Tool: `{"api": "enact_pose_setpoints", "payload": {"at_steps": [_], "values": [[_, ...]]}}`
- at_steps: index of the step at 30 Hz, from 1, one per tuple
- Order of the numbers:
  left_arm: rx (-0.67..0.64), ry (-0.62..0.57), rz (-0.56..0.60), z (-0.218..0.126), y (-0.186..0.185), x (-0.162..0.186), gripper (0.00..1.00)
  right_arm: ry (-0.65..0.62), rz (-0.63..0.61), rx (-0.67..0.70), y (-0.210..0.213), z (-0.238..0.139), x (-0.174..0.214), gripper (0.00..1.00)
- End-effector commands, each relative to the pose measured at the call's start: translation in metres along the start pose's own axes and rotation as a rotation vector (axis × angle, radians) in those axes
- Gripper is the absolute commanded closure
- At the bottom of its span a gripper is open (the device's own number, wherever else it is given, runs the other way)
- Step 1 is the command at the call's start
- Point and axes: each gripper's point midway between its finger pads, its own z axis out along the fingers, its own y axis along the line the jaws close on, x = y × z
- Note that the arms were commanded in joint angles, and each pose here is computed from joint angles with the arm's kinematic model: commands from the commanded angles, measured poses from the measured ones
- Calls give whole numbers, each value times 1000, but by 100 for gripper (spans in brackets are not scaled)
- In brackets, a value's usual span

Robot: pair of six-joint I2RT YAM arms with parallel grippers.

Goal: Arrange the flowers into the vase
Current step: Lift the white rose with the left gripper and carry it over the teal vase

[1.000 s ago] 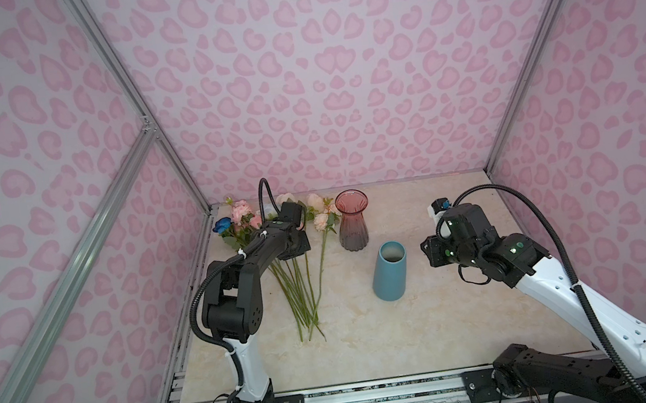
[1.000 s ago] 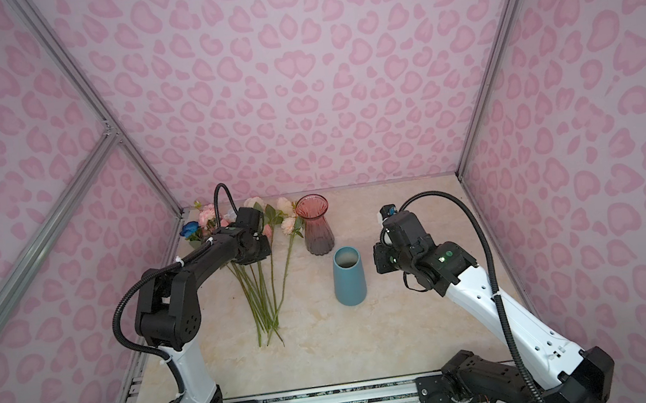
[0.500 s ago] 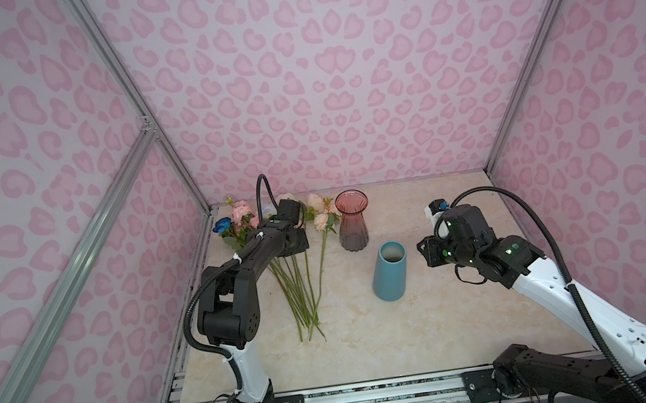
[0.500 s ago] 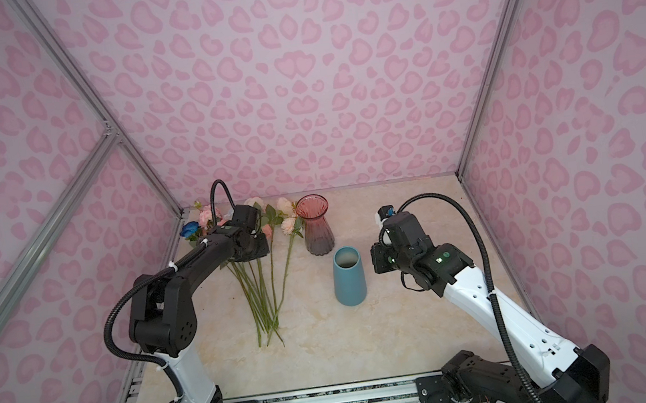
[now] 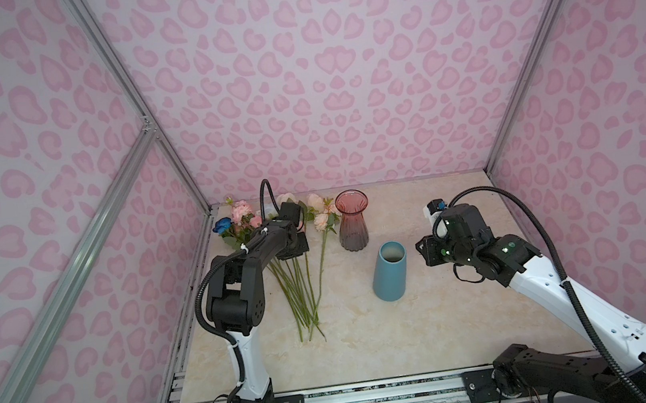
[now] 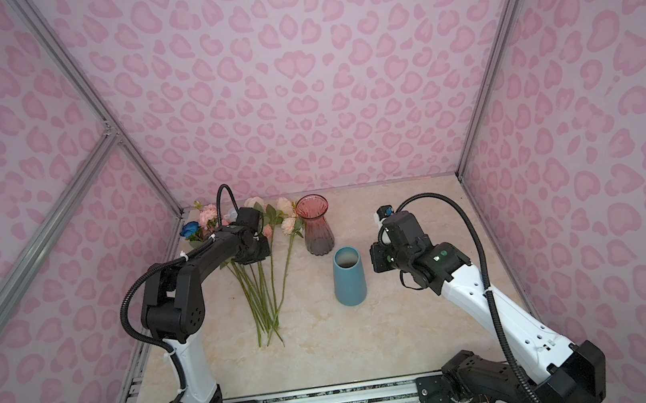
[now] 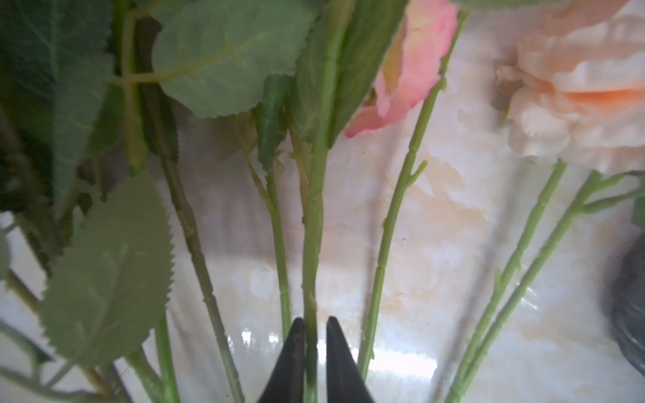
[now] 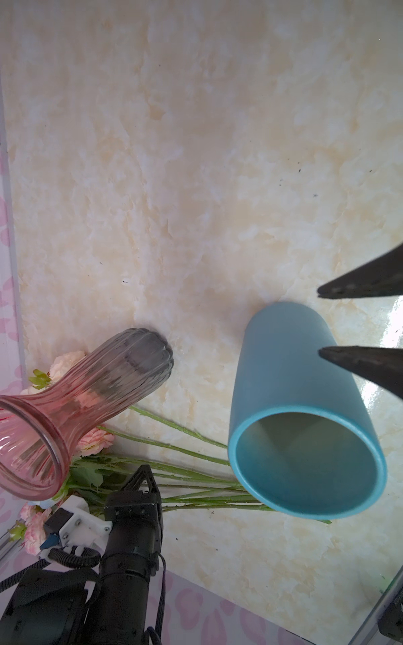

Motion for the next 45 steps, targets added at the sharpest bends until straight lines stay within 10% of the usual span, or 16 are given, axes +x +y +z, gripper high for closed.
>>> {"api": "enact_pose_setpoints", "payload": {"at_steps": [1, 15, 26, 35, 45], "values": [[13, -25, -10, -9, -2, -8, 94, -21, -2, -6, 1, -2, -4, 75], [146, -219, -59, -118, -6, -37, 97, -27, 19, -60, 10, -4, -5, 75], [408, -694, -5, -294, -25, -61, 97, -107, 13, -90, 13, -14, -13, 74], [816, -1176, 128, -461, -61, -23, 97, -295, 41, -126, 10, -50, -27, 34], [1079, -1371, 304, -535, -160, 7, 97, -340, 101, -105, 1, -68, -30, 33]]}}
